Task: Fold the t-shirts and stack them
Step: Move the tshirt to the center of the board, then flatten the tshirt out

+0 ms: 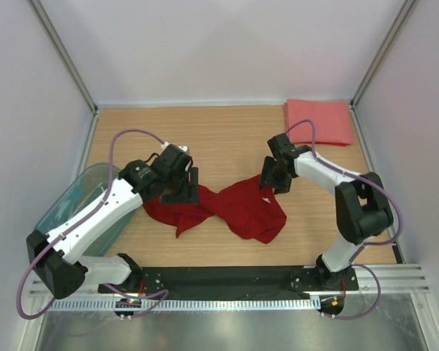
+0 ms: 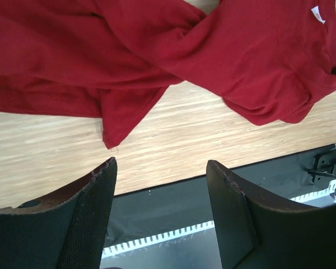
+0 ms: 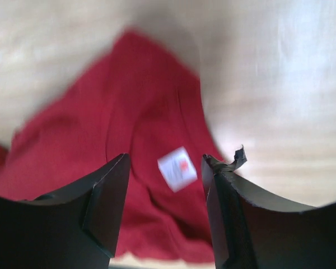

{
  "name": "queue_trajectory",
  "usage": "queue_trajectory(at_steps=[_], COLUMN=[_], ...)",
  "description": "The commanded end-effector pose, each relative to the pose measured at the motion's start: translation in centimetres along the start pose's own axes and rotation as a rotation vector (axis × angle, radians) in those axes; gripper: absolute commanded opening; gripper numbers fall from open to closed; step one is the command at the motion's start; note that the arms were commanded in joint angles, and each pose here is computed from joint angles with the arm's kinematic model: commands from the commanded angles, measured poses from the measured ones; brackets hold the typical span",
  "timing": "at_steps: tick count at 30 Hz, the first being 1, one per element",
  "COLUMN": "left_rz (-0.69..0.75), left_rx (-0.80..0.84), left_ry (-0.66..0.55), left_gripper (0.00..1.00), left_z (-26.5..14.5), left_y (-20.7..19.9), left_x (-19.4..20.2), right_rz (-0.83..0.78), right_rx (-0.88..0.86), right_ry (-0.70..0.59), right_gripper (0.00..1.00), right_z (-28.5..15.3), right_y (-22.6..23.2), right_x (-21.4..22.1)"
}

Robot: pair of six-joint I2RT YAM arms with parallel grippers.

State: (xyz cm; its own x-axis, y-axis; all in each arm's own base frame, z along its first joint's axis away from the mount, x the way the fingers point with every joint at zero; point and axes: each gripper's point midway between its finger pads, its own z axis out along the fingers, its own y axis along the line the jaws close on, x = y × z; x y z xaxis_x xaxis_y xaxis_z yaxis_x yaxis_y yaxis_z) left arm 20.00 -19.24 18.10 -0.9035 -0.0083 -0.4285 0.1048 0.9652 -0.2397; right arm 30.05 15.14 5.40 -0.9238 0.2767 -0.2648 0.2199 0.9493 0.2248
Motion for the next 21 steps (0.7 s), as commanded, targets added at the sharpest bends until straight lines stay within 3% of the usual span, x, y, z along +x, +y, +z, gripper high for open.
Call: queue_trajectory(at_steps=[1, 7, 13, 16, 17, 18, 21], left_rz=[0.060, 0.117, 0.182, 0.203, 0.211, 0.216, 0.230], left_rx=[0.011, -0.033, -0.075, -0.078, -0.080, -0.081, -0.104], left_ry=[-0.075, -0.072, -0.081, -0.081, -0.084, -0.094, -0.086], left_gripper=[0.66, 0.69, 0.69, 0.69, 0.69, 0.69, 0.68], left_z=[-1.4, -0.8, -0.7, -0.3, -0.3, -0.4, -0.2], left_y=[-0.2, 0.5, 0.7, 0.4, 0.3, 0.1, 0.2], left_x=[-1.9, -2.3, -3.8, -4.5, -4.8, -5.2, -5.8], right_rz=[0.007, -0.005, 0.004, -0.009, -0.012, -0.022, -0.020], right_rx=[-0.016, 0.022, 0.086, 0.085, 0.082, 0.077, 0.105], right_ry=[-0.208, -0.202, -0.188, -0.210, -0.215, -0.234, -0.316], right_gripper=[0.61, 0.61, 0.50, 0.31, 0.13, 0.02, 0.01], right_z=[0.2, 3.8, 5.6, 5.1, 4.9, 4.2, 0.5], right_y=[2.7, 3.8, 3.4, 3.6, 3.7, 4.0, 3.9], right_x=[-6.5, -9.0, -9.7, -10.5, -10.8, -11.5, -13.4])
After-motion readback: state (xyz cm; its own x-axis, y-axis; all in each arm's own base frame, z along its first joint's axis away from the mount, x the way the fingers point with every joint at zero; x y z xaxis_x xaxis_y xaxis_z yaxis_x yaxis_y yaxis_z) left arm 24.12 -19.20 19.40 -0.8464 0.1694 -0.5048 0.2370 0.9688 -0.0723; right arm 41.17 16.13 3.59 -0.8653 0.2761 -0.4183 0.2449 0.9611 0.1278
